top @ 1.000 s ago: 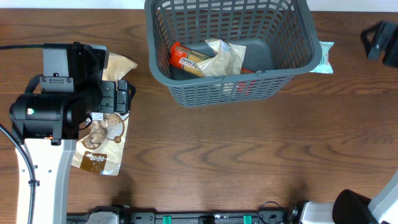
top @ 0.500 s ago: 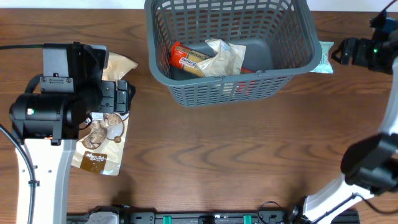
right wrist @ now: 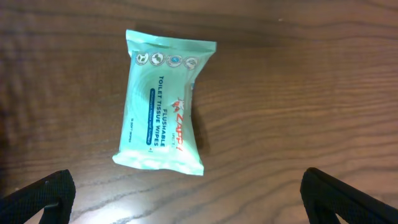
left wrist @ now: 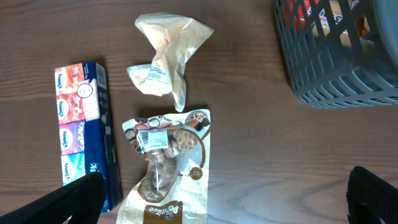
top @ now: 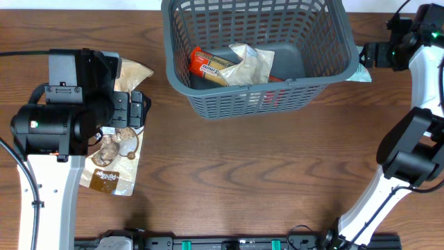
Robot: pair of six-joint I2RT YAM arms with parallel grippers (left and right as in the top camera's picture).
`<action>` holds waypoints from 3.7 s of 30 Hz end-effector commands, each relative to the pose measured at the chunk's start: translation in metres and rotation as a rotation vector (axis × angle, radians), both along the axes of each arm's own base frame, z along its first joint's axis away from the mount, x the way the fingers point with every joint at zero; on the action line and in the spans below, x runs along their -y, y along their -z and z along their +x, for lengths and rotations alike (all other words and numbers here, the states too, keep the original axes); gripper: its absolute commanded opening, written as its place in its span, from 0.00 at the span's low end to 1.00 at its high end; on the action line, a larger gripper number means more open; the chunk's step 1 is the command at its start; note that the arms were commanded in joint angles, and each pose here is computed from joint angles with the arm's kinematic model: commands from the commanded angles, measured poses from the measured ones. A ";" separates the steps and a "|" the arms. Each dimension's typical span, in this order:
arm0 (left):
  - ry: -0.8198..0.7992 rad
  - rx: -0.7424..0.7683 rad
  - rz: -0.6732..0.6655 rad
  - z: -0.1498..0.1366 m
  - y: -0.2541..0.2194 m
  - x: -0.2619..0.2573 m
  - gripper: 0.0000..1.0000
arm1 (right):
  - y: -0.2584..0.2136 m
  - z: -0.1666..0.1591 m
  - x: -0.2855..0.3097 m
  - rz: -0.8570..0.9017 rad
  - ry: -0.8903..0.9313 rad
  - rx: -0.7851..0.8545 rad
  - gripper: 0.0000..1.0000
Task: Pack container
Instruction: 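Move the right gripper over the mint-green wipes pack, then lower the right gripper and grasp the green wipes pack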
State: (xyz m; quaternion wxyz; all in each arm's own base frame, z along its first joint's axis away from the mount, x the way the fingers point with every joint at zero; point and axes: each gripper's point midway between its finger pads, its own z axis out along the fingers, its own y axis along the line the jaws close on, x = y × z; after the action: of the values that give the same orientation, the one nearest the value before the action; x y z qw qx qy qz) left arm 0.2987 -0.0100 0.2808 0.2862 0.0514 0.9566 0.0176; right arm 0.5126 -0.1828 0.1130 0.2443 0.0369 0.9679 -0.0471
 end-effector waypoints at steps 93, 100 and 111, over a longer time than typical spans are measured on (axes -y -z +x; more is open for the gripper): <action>-0.054 -0.047 -0.022 -0.010 0.005 -0.002 0.99 | 0.109 0.043 -0.022 0.050 0.099 -0.023 0.01; -0.054 -0.047 -0.022 -0.010 0.005 -0.002 0.99 | -0.028 0.070 -0.014 -0.015 0.093 0.240 0.01; -0.054 -0.047 -0.021 -0.010 0.005 -0.002 0.99 | -0.290 0.022 -0.034 -0.123 0.076 0.712 0.01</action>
State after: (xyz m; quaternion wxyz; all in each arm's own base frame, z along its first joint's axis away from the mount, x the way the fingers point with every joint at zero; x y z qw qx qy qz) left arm 0.2892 -0.0096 0.2749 0.2645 0.0266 0.9640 0.0104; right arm 0.5592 -0.1579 0.3410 0.5183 0.0679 0.8474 -0.0928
